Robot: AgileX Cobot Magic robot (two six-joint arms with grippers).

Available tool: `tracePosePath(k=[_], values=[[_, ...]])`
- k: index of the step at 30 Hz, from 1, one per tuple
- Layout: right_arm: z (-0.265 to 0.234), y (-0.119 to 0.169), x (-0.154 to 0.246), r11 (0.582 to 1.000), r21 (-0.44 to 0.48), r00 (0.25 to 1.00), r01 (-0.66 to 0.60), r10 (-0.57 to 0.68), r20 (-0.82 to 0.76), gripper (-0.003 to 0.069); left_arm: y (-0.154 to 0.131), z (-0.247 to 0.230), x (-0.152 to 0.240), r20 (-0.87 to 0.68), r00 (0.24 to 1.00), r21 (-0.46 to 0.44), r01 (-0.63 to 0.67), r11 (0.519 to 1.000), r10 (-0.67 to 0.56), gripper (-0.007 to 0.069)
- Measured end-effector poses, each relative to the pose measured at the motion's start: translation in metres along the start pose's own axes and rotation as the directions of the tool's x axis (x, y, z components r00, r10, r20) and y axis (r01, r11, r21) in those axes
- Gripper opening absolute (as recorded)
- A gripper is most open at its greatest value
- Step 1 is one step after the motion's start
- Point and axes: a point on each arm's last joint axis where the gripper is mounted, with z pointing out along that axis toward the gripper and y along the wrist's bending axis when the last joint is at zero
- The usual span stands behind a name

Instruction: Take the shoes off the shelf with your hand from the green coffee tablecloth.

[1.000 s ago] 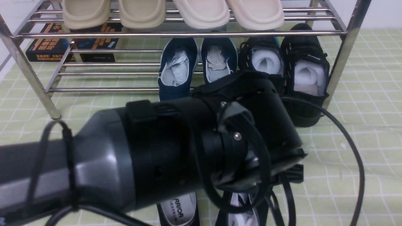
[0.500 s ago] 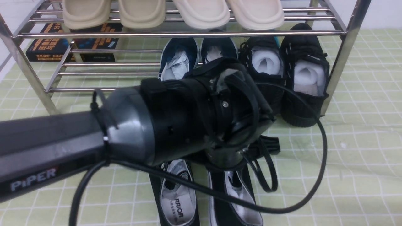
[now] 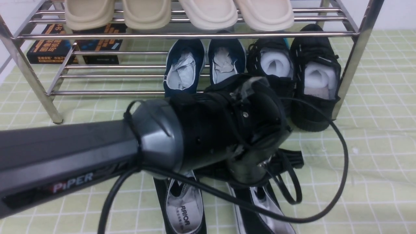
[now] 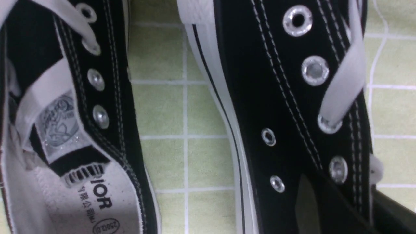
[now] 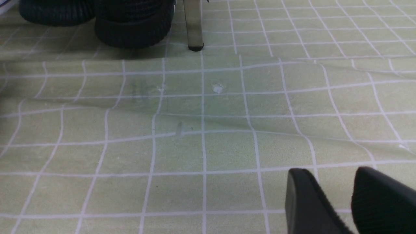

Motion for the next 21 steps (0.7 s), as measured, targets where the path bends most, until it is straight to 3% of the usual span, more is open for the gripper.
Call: tracePosePath(k=[7,21], values=[[0.0,0.0,0.0,1.0,0.0,1.0,0.0,0.0,0.0,0.024,0.005,0.002,0.008,-0.079,0.997,-0.038,-0.014,0.999,0.011,0.0022],[0.0,0.0,0.0,1.0,0.0,1.0,0.0,0.0,0.0,0.024,0.008,0.006,0.0,0.031,0.999,-0.054,-0.013,0.998,0.015,0.0022]])
